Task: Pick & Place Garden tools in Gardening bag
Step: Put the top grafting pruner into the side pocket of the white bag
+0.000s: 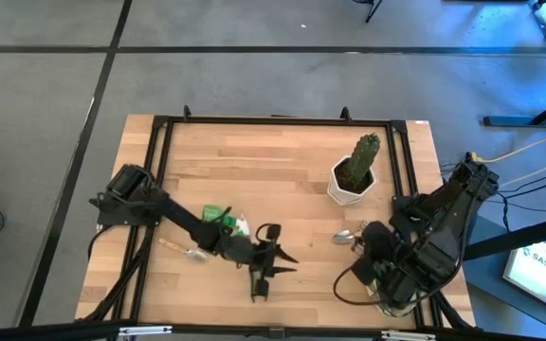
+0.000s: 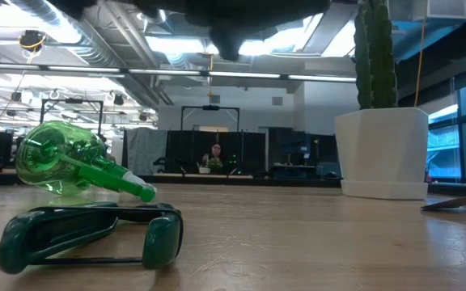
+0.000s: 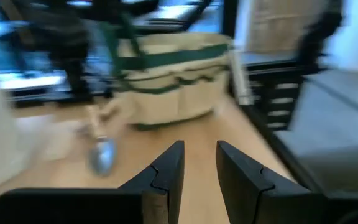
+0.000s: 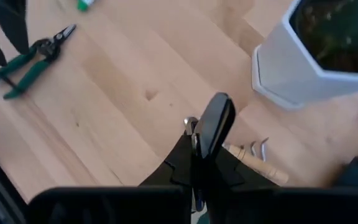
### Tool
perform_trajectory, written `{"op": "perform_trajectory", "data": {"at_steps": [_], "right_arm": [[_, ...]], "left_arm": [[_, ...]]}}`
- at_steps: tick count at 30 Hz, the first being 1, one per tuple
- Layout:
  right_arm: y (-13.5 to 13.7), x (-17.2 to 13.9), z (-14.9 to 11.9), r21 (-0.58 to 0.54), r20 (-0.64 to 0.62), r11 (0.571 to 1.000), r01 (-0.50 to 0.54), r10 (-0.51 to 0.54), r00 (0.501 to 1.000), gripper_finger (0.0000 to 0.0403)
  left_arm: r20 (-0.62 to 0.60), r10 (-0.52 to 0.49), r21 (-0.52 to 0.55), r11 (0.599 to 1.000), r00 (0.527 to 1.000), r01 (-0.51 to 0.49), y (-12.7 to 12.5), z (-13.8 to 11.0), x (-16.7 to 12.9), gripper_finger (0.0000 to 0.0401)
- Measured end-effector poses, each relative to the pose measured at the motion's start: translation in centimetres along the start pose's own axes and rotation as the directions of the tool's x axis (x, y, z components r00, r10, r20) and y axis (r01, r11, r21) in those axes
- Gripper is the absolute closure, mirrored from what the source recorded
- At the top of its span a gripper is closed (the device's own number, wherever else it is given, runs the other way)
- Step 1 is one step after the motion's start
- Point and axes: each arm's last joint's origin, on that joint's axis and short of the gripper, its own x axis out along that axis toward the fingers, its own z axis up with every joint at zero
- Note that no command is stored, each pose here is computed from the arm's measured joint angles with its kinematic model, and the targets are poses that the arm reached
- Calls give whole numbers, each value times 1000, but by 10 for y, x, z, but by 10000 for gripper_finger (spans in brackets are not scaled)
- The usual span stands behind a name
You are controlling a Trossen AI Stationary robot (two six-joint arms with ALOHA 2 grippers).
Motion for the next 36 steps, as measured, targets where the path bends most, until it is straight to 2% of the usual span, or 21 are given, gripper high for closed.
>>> {"op": "perform_trajectory", "data": {"at_steps": [3,5,7,11,14,17,23,30,36], "right_arm": [[1,-2,-1,-82,30,997,-15,17,999,389],[2,-4,-3,-128,53,991,-28,35,998,389],[3,-5,-4,-162,87,986,-37,52,995,389],[6,-7,-4,-210,156,976,-52,87,984,389],[10,-8,-3,-250,191,966,-66,116,975,389],[15,-8,-2,-295,223,952,-87,157,962,389],[28,-6,6,-375,237,917,-135,236,942,389],[35,-2,16,-386,240,908,-163,269,933,389],[44,1,29,-410,260,890,-199,323,910,389]], "left_arm": [[32,-83,-29,996,996,84,12,4,3,313],[75,-103,-37,994,992,106,19,8,5,313],[124,-83,-35,996,989,87,27,13,6,313],[227,28,13,999,973,-32,40,24,5,313],[251,53,48,997,967,-67,48,31,8,312],[240,32,90,994,970,-55,50,42,14,308],[107,21,154,987,994,-37,49,51,23,271],[145,43,165,984,989,-67,42,54,22,213],[175,-5,159,987,985,-23,41,57,21,192]]}}
